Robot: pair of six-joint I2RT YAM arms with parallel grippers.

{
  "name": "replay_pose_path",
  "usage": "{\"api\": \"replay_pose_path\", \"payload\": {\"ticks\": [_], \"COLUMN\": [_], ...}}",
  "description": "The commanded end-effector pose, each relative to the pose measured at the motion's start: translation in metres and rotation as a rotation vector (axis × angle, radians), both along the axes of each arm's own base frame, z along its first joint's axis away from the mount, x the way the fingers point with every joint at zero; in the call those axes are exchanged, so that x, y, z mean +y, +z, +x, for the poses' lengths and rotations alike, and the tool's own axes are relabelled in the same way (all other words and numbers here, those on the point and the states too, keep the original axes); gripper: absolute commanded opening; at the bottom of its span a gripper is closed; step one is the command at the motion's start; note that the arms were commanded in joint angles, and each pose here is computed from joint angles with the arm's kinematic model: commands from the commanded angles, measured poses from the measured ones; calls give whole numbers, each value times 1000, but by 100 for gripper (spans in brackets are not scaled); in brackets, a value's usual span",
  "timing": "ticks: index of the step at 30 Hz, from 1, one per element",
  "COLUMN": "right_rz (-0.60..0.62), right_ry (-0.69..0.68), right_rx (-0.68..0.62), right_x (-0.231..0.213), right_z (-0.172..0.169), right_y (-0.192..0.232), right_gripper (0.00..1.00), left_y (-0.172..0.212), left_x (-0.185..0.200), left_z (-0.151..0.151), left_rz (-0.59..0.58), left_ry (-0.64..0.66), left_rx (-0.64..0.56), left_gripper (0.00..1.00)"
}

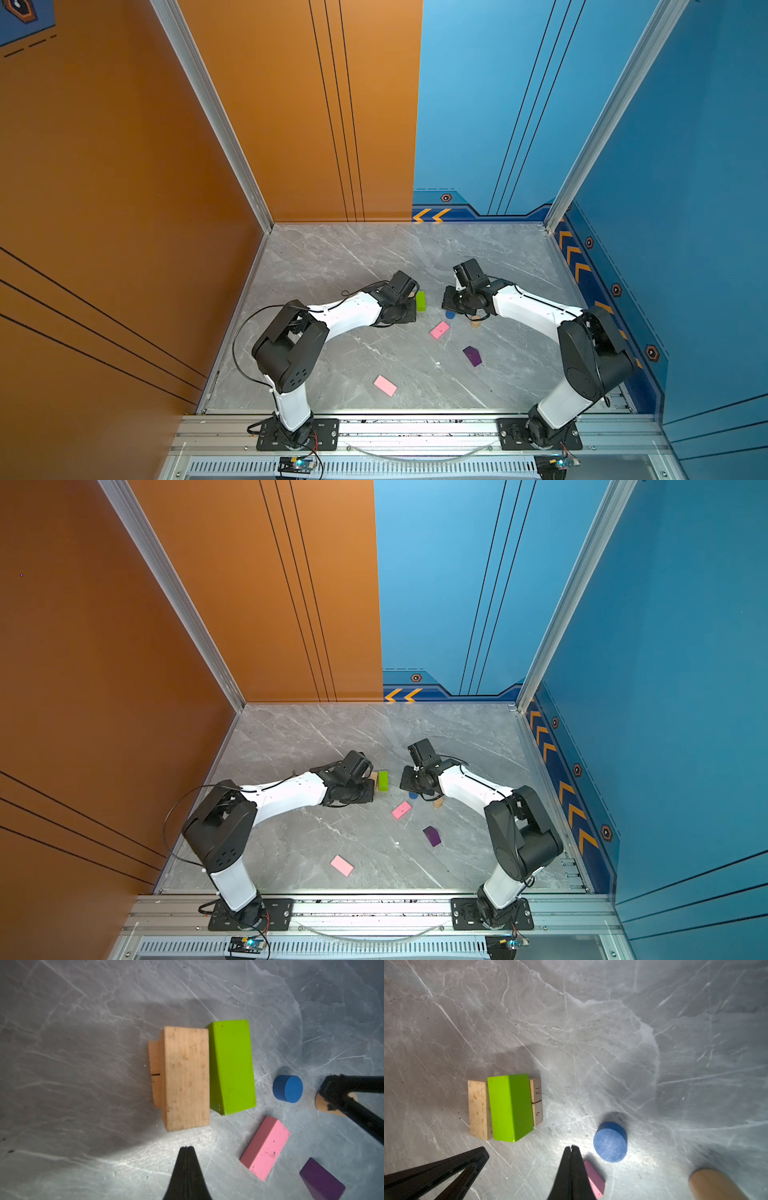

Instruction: Build the wood block tower

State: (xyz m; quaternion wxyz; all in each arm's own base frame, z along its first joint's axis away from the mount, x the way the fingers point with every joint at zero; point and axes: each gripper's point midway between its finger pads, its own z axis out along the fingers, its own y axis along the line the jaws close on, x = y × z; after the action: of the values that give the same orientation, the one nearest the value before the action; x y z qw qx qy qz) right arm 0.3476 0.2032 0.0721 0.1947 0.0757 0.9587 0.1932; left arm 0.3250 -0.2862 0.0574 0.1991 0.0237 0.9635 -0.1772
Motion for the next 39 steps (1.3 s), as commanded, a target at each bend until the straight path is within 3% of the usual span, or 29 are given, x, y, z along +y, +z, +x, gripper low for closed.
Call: {"api": "replay_pose_path", "payload": {"ticks": [1,39], "right_rz": [11,11], "right_ry": [11,17], "right_rx": [-10,-3], "right_x": [7,9], "right_z": [5,7], "right_y": [4,3], "right_gripper": [0,0], "left_y": [-3,-7], "left_x": [3,-5], "left_z": [3,16], "left_rz": [33,33], "left_ry": [-5,-11], "left_rx": [9,23], "left_gripper": [0,0]}}
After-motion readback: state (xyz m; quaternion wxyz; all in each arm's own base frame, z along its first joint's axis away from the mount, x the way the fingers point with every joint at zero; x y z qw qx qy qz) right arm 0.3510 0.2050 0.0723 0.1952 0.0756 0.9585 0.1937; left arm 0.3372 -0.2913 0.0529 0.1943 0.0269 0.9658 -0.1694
